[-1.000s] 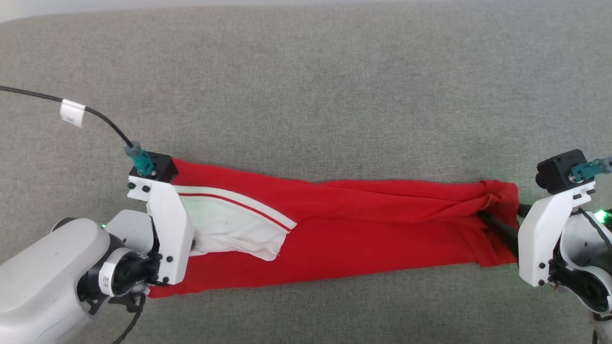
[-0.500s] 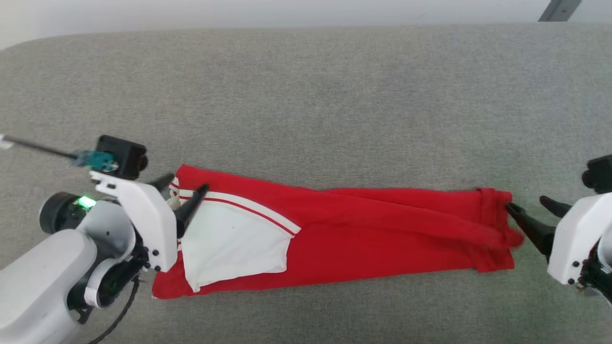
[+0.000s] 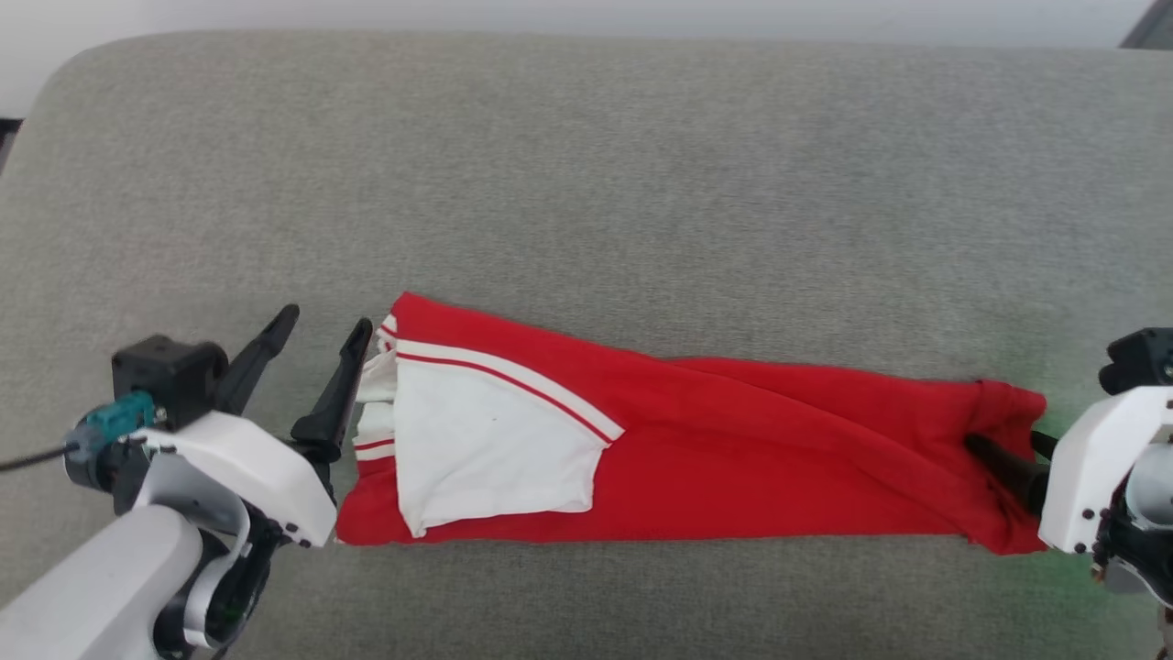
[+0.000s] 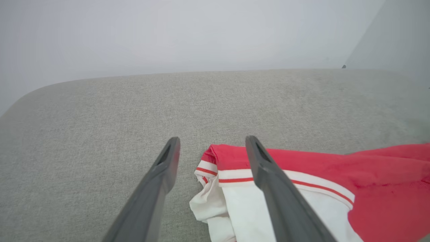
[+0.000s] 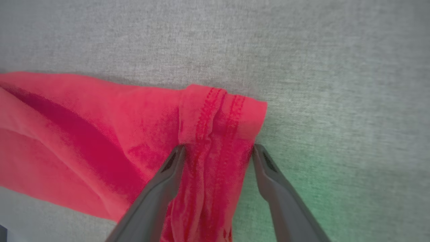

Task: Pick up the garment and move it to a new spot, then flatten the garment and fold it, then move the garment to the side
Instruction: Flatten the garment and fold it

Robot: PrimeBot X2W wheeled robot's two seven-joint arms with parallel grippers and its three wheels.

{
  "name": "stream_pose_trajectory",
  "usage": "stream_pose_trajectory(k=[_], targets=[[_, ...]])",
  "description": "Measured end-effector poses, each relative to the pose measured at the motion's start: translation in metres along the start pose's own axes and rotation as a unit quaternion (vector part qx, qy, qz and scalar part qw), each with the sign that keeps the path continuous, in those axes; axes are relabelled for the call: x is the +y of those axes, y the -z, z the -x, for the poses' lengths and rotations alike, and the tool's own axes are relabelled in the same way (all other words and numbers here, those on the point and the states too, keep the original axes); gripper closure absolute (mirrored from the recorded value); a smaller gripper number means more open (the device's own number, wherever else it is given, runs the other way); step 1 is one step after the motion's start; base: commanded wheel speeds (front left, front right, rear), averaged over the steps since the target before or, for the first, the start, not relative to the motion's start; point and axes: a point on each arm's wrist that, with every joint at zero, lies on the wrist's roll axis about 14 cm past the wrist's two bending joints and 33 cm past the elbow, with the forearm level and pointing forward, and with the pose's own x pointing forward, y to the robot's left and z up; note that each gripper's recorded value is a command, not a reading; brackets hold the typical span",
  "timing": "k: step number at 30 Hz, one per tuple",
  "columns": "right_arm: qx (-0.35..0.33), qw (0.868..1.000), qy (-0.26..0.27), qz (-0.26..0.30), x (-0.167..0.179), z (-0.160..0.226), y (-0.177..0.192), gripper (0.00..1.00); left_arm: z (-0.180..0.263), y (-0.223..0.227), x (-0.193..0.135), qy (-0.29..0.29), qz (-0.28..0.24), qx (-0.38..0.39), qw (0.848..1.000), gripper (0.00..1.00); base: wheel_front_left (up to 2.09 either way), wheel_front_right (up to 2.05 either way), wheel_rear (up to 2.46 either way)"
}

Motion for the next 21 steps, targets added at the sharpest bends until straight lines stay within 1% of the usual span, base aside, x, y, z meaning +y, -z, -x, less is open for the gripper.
stream_pose_trajectory(k=[8, 9, 10, 11, 14, 16, 21], targets=[[0.062, 0.998, -0.019, 0.013, 0.012, -0.030, 0.011, 0.00, 0.014, 0.009, 0.015, -0.042, 0.025, -0.027, 0.998, 0.00, 0.00, 0.00, 0.00], [0.071, 0.997, -0.020, 0.016, 0.012, -0.032, 0.012, 0.31, 0.015, 0.010, 0.017, -0.048, 0.029, -0.030, 0.998, 0.00, 0.00, 0.00, 0.00], [0.077, 0.997, -0.024, 0.019, 0.014, -0.034, 0.012, 0.69, 0.016, 0.012, 0.017, -0.052, 0.033, -0.031, 0.998, 0.00, 0.00, 0.00, 0.00], [0.083, 0.996, -0.029, 0.020, 0.016, -0.035, 0.012, 1.00, 0.017, 0.011, 0.018, -0.056, 0.036, -0.038, 0.997, 0.00, 0.00, 0.00, 0.00], [0.085, 0.995, -0.046, 0.013, 0.022, -0.036, 0.007, 1.00, 0.018, 0.002, 0.020, -0.067, 0.053, -0.067, 0.994, 0.00, 0.00, 0.00, 0.00], [0.079, 0.995, -0.062, 0.002, 0.029, -0.035, 0.004, 1.00, 0.022, 0.001, 0.021, -0.073, 0.051, -0.080, 0.993, 0.00, 0.00, 0.00, 0.00], [0.060, 0.996, -0.067, -0.010, 0.024, -0.024, -0.009, 1.00, 0.031, 0.004, 0.021, -0.083, 0.072, -0.103, 0.989, 0.00, 0.00, 0.00, 0.00]])
